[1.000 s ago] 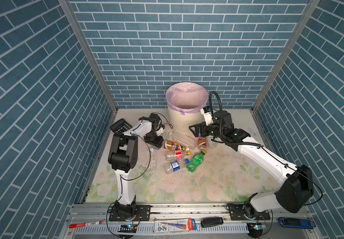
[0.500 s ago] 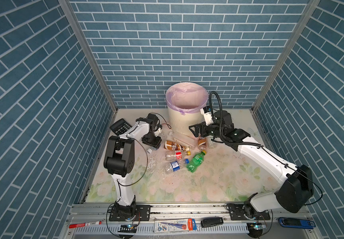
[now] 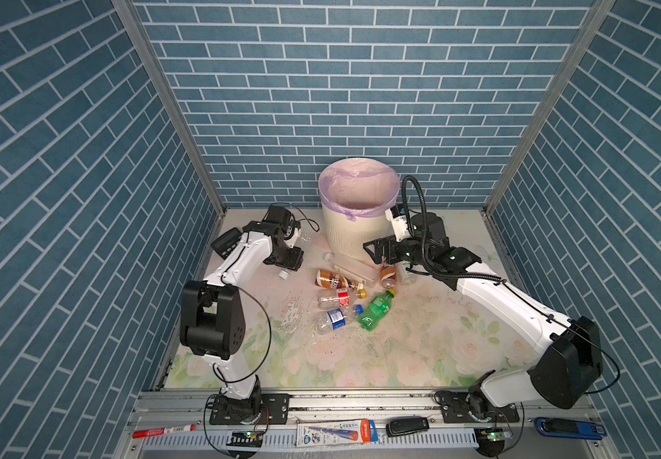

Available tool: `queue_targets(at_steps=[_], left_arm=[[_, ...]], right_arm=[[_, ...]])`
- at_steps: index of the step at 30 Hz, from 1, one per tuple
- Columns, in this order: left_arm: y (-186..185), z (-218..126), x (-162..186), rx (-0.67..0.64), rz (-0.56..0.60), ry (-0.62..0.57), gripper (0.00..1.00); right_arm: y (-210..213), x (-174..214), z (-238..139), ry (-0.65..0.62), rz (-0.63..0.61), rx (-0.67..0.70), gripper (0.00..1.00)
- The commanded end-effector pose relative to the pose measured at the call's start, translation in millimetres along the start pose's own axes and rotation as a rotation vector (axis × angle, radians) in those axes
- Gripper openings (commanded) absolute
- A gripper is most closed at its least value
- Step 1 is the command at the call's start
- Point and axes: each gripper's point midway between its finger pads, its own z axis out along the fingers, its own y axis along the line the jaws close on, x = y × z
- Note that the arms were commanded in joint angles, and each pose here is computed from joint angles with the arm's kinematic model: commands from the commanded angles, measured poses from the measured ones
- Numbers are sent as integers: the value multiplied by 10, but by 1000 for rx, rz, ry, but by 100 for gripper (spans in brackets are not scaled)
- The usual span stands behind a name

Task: Throw the plastic bottles in the bin
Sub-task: 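Lift the blue-label bottle with the left gripper up to the bin, then hold the blue-label bottle above the bin while the right gripper closes on it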

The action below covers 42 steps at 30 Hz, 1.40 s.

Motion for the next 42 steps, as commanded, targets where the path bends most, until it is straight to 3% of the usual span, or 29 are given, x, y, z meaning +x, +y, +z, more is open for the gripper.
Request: queue_targets(at_steps=[1, 6, 12, 19, 28, 42], left_arm=[[-77, -411, -298, 38, -11, -179, 51], [-258, -1012, -604, 113, 13, -401, 52], [-572, -1712, -979, 259, 45, -616, 53], [-1215, -2358, -1402, 407, 169, -834, 53], [-2012, -2424, -1719, 549, 304, -858, 53], [-2513, -2388, -1776, 625, 386, -845, 52]], right_arm=[[116, -199, -116, -35, 24, -25, 99], [201, -407, -235, -63, 17, -33, 99], [385, -916, -491, -166, 10, -81, 99], [616, -1522, -816, -294, -15, -152, 99], [719, -1901, -1029, -374, -45, -167, 99], [603, -2002, -1012, -406, -44, -132, 95]])
